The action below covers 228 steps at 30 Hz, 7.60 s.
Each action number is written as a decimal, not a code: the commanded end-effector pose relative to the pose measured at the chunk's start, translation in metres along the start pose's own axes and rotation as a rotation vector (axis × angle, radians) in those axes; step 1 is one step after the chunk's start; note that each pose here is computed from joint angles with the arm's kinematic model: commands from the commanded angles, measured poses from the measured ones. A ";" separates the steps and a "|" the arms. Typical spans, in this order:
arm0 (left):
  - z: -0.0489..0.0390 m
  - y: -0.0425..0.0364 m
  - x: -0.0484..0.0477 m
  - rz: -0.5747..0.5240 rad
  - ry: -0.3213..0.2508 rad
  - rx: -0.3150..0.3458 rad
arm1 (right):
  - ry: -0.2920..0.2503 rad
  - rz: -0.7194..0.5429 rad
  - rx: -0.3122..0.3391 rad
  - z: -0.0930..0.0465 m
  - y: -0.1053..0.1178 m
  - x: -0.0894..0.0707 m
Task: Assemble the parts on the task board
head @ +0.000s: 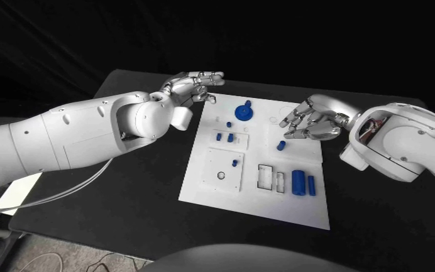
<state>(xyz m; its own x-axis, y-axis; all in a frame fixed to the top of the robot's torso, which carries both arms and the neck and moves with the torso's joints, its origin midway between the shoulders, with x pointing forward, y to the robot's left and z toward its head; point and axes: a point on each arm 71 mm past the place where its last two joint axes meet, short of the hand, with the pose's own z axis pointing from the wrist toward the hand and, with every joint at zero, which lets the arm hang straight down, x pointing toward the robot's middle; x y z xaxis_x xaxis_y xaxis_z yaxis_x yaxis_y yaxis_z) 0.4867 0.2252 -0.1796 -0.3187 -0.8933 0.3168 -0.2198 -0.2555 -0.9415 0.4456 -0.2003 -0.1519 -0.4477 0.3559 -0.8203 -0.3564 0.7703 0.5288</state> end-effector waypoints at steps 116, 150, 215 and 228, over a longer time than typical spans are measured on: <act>0.0010 0.0004 -0.0026 0.007 0.014 0.010 | -0.064 -0.535 -0.160 0.019 0.026 0.039; 0.0026 0.0021 0.0036 0.002 0.034 0.004 | 0.055 -0.384 -0.467 0.039 0.115 0.129; 0.0010 0.0015 0.0024 0.004 0.028 0.002 | 0.079 -0.448 -0.450 0.052 0.114 0.150; 0.0016 0.0017 0.0006 0.005 0.024 0.001 | -0.129 -0.345 -0.405 0.015 0.079 0.095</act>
<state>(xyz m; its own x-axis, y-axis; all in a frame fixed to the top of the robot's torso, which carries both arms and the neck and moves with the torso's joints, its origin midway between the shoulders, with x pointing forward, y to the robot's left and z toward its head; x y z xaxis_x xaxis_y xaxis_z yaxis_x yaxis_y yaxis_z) 0.4879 0.2261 -0.1823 -0.3250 -0.8933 0.3105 -0.2204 -0.2477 -0.9434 0.3864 -0.0921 -0.2002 -0.1699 0.0857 -0.9817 -0.7805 0.5965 0.1871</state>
